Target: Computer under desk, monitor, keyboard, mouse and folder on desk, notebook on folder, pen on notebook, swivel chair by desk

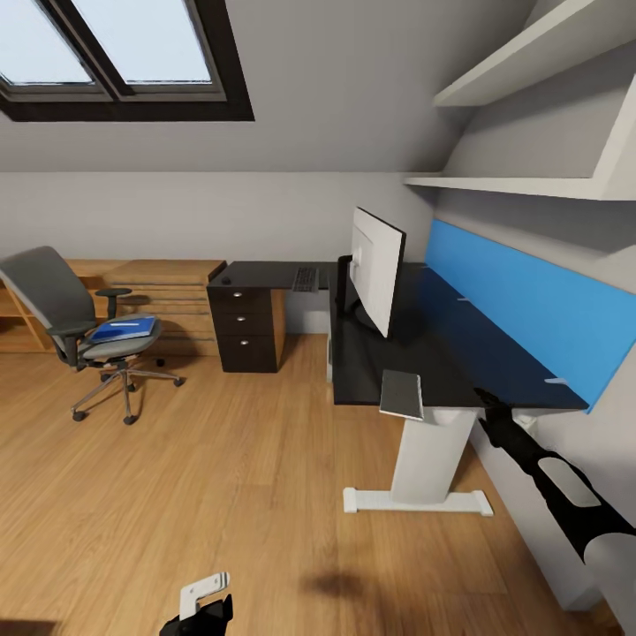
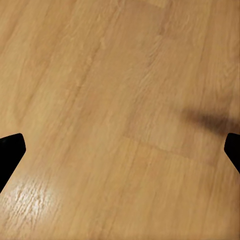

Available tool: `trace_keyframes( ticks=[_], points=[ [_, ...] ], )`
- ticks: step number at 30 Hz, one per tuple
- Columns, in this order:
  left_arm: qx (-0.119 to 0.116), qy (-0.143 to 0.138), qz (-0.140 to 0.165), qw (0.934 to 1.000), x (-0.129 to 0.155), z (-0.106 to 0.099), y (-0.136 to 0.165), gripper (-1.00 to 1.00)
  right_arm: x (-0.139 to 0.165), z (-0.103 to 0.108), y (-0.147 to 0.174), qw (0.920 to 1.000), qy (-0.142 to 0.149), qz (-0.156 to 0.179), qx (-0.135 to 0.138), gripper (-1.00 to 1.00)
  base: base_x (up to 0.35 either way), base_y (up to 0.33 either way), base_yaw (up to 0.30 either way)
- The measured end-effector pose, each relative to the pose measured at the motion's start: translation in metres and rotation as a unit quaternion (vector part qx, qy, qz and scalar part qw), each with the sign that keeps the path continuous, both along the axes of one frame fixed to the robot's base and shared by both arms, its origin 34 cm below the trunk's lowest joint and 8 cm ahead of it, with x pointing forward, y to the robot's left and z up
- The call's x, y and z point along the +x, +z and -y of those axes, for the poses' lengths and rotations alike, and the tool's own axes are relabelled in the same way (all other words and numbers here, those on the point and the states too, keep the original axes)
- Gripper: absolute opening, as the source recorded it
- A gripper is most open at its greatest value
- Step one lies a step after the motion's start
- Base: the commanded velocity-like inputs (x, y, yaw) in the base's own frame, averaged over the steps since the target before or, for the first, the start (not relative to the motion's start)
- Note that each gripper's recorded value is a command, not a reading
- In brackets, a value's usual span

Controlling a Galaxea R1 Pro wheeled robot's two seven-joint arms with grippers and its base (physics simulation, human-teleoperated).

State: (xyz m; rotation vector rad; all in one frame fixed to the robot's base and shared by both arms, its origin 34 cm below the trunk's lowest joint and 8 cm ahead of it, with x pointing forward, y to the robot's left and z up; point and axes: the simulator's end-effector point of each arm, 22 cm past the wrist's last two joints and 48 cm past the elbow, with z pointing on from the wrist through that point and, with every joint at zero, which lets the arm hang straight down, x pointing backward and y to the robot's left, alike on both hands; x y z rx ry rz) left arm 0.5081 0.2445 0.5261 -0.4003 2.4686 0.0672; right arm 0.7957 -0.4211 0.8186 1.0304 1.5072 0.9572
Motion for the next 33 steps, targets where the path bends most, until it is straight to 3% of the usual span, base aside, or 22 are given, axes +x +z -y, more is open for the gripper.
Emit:
trace_keyframes(
  ticks=[10,19,33],
  points=[
    [0.001,0.001,0.000,1.0000,-0.002,-0.001,-0.018,1.00,-0.005,-0.004,-0.032,0.9998,0.005,-0.015,-0.010,1.00,0.000,0.000,0.000],
    [0.001,0.002,0.000,1.0000,-0.003,-0.002,-0.035,1.00,-0.006,-0.027,-0.057,0.9994,0.024,-0.021,-0.012,1.00,0.000,0.000,0.000],
    [0.001,0.001,0.001,1.0000,-0.007,-0.001,-0.062,1.00,-0.011,-0.056,-0.062,0.9960,0.082,0.030,0.018,1.00,0.000,0.000,0.000]
  ],
)
